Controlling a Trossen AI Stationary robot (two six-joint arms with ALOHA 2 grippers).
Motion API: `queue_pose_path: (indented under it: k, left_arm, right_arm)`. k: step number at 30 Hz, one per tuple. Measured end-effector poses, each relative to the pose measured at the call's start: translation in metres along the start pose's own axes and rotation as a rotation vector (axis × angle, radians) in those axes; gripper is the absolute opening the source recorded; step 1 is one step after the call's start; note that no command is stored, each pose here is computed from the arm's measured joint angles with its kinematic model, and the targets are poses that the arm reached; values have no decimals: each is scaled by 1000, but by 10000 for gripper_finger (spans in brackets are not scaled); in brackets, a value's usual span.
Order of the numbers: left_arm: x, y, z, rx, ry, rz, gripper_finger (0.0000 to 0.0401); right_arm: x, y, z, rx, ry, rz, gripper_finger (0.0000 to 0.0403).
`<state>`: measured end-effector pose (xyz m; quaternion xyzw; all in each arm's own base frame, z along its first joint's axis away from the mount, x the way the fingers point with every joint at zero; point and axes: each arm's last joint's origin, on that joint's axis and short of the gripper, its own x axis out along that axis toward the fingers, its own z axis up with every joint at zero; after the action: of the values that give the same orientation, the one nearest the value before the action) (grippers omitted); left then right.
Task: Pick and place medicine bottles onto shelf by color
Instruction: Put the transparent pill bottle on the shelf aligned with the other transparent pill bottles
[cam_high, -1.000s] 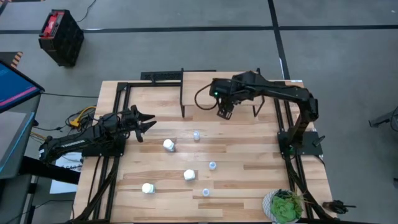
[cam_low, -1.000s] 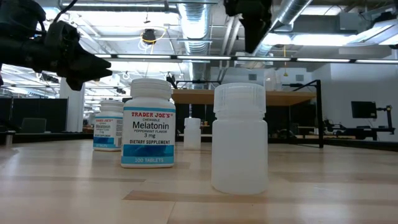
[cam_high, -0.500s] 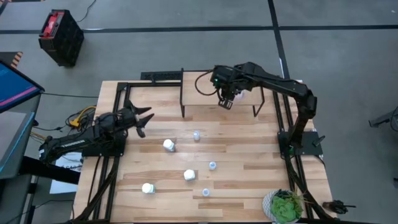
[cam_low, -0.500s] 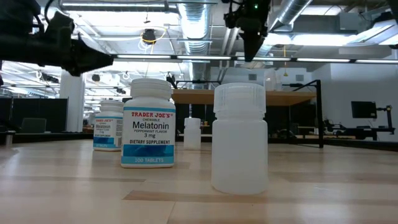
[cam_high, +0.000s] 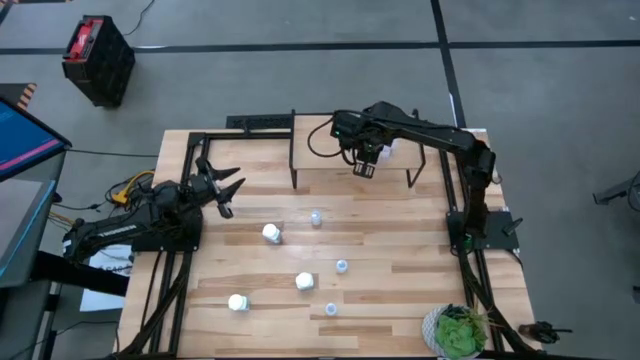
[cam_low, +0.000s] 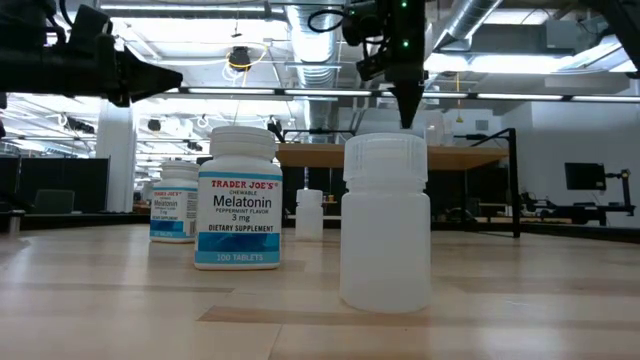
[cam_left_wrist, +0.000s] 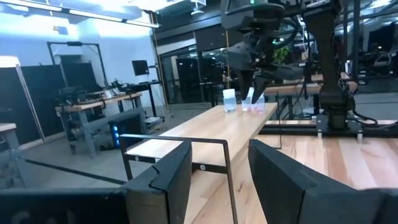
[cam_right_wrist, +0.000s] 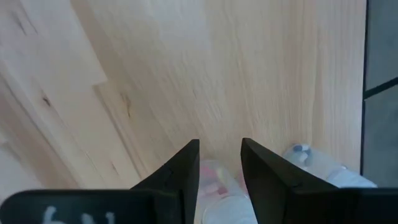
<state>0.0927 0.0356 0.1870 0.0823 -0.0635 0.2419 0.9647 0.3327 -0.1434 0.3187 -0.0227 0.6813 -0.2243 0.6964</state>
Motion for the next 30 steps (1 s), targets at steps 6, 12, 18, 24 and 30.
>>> queue_pose_path:
  k: [6, 12, 18, 24, 30]
  left_arm:
    - [0, 1, 0, -1, 4, 20, 149]
    - [0, 1, 0, -2, 5, 19, 149]
    - [0, 1, 0, -19, 5, 19, 149]
    - [0, 1, 0, -25, 6, 19, 149]
    - [0, 1, 0, -29, 6, 19, 149]
  right_arm:
    - [-1, 0, -1, -59, -3, -3, 133]
    - [-1, -6, -6, -70, 38, 1, 132]
    - [1, -11, -9, -41, 61, 0, 133]
    - [2, -13, -13, -33, 98, 4, 133]
    - [2, -13, -13, -25, 106, 5, 133]
